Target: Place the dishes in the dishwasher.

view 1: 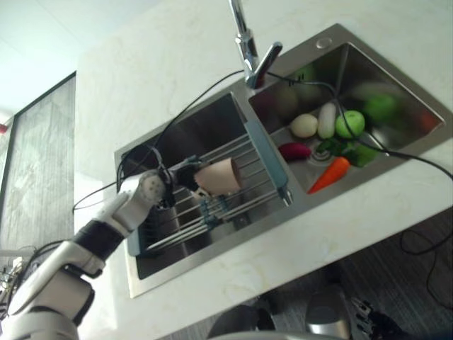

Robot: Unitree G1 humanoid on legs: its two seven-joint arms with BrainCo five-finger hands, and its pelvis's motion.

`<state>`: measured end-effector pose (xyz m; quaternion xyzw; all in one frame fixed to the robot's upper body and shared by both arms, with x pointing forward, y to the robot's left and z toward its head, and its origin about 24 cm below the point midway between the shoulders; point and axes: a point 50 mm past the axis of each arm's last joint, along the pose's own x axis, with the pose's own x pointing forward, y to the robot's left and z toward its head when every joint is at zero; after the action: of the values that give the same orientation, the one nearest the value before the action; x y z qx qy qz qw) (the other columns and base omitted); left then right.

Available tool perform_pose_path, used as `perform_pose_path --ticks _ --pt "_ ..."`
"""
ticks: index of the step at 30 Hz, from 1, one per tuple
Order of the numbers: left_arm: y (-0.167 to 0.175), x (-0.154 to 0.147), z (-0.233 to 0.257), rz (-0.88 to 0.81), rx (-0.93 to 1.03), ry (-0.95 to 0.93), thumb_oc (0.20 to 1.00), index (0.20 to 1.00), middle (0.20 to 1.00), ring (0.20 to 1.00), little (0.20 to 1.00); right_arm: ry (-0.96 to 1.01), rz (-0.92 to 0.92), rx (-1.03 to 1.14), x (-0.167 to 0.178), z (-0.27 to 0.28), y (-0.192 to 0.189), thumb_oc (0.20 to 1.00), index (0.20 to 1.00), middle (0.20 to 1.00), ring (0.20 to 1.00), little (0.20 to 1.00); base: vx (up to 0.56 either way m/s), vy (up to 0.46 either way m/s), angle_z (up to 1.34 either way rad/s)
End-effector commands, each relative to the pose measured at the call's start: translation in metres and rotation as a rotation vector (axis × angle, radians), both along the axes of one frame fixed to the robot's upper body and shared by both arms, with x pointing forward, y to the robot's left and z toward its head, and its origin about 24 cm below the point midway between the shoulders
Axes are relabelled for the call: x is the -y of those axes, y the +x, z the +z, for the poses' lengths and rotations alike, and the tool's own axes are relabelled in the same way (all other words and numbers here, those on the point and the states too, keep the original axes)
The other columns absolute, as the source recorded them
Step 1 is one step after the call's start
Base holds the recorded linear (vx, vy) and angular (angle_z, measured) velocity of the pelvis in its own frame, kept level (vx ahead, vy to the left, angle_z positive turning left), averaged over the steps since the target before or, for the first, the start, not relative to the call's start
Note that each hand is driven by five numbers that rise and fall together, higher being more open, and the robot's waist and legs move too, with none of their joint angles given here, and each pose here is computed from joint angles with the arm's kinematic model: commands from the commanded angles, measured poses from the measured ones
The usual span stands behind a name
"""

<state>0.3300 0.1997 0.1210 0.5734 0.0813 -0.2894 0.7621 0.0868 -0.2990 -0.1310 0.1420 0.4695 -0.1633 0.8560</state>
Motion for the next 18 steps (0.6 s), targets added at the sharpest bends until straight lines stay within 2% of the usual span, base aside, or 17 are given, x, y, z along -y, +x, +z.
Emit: perform_pose_path --ticks 1,5,8,12,18 --pt "0.0 0.013 0.003 -0.138 0.075 0.093 0.2 0.2 0.2 0.2 0.2 0.036 -0.042 0.03 -0.001 0.001 0.005 1.0 1.0 1.0 1.0 1.0 0.0 0.0 0.0" --pt "-0.003 0.028 0.023 -0.273 0.155 0.132 0.2 0.2 0.2 0.2 0.2 0.03 -0.047 0.037 0.002 0.002 0.004 1.0 1.0 1.0 1.0 1.0 0.0 0.0 0.0" --pt "-0.006 0.034 0.029 -0.32 0.195 0.075 0.2 0.2 0.2 0.2 0.2 0.03 -0.047 0.037 0.0 0.001 0.004 1.0 1.0 1.0 1.0 1.0 0.0 -0.001 0.01" --pt "-0.012 0.036 0.029 -0.316 0.279 -0.004 0.2 0.2 0.2 0.2 0.2 0.039 -0.064 0.025 -0.007 -0.004 0.001 1.0 1.0 1.0 1.0 1.0 -0.01 -0.011 0.05" --pt "-0.015 0.021 0.024 -0.233 0.391 -0.011 0.2 0.2 0.2 0.2 0.2 0.05 -0.083 -0.021 -0.014 -0.011 -0.011 1.0 1.0 1.0 1.0 1.0 -0.02 0.001 0.11"
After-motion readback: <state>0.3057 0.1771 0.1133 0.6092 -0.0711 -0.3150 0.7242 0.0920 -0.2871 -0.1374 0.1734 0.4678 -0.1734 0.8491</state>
